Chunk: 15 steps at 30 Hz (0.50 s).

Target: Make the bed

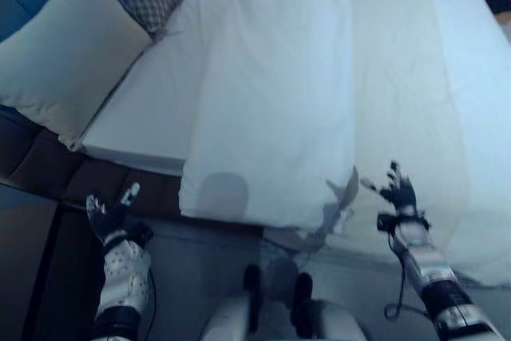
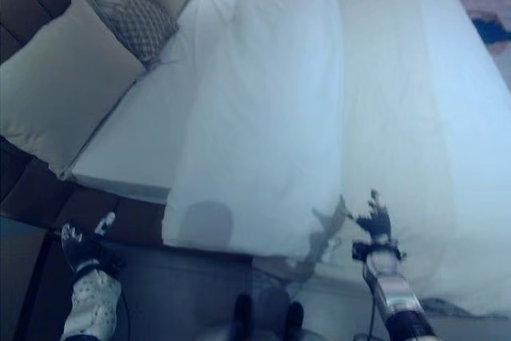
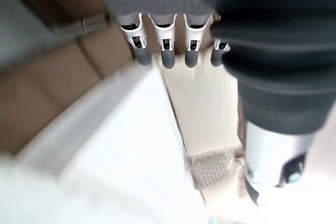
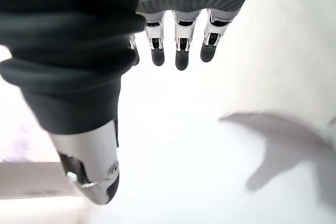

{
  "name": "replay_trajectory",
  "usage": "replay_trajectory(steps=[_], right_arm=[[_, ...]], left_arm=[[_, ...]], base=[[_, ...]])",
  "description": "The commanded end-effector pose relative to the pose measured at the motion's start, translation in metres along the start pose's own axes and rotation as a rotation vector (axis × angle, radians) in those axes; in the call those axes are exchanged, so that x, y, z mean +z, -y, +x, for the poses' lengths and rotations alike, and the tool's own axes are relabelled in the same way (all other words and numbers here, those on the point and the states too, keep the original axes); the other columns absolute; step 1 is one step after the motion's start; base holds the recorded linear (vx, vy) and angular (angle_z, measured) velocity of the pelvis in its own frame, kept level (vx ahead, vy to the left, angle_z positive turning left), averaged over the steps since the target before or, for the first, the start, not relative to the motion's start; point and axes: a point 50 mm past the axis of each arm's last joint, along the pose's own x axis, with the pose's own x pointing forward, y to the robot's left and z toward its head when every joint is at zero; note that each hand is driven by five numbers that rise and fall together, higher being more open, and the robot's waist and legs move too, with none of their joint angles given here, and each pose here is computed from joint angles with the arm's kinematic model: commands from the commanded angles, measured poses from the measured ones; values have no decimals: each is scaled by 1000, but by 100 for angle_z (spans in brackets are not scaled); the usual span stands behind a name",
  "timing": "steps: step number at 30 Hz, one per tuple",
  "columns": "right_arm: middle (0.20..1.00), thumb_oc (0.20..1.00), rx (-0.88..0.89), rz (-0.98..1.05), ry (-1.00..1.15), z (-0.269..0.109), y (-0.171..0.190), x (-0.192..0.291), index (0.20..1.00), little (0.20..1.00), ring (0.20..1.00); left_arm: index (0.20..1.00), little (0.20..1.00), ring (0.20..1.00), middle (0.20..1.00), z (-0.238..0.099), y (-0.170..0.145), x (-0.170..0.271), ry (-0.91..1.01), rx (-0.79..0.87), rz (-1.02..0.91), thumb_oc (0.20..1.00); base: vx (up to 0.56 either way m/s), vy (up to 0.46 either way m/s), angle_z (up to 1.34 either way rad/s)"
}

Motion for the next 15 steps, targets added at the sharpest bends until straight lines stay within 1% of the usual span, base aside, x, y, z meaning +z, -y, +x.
replay_trajectory(steps=[1,2,3,4,6,8,10,12,14,15], right_arm=[[1000,1000,188,227,114,0,-41,29,1000,1000,1000],[1000,1000,248,309,151,1,-56,43,1000,1000,1000],[1000,1000,248,310,152,2,-56,44,1000,1000,1000],[1000,1000,332,398,187,6,-77,62,1000,1000,1000],[1000,1000,453,494,242,10,-103,93,1000,1000,1000],[1000,1000,535,546,284,14,-118,116,1000,1000,1000],[1000,1000,625,612,331,16,-133,145,1000,1000,1000],[1000,1000,694,679,359,16,-145,164,1000,1000,1000],[1000,1000,668,650,343,19,-145,157,1000,1000,1000],[1000,1000,791,730,378,11,-156,180,1000,1000,1000]], left_arm=[[1000,1000,1000,1000,2,45,27,61,-303,-183,1000],[1000,1000,1000,1000,4,62,36,68,-389,-224,1000],[1000,1000,1000,1000,4,63,36,69,-390,-225,1000],[1000,1000,1000,1000,8,89,47,77,-512,-228,1000],[1000,1000,1000,1000,12,121,69,108,-650,-253,1000],[1000,1000,1000,1000,14,147,87,131,-749,-264,1000],[1000,1000,1000,1000,11,172,101,141,-844,-300,1000],[1000,1000,1000,1000,6,196,106,110,-932,-338,1000],[1000,1000,1000,1000,10,197,100,96,-906,-318,1000],[1000,1000,1000,1000,-4,217,103,46,-1042,-369,1000]], base=[[149,383,-42],[46,226,-64],[20,352,-67],[-4,332,-30],[-25,325,-18],[-21,170,-34],[-18,92,-39],[29,17,-23],[71,-45,-4],[75,-2,3]])
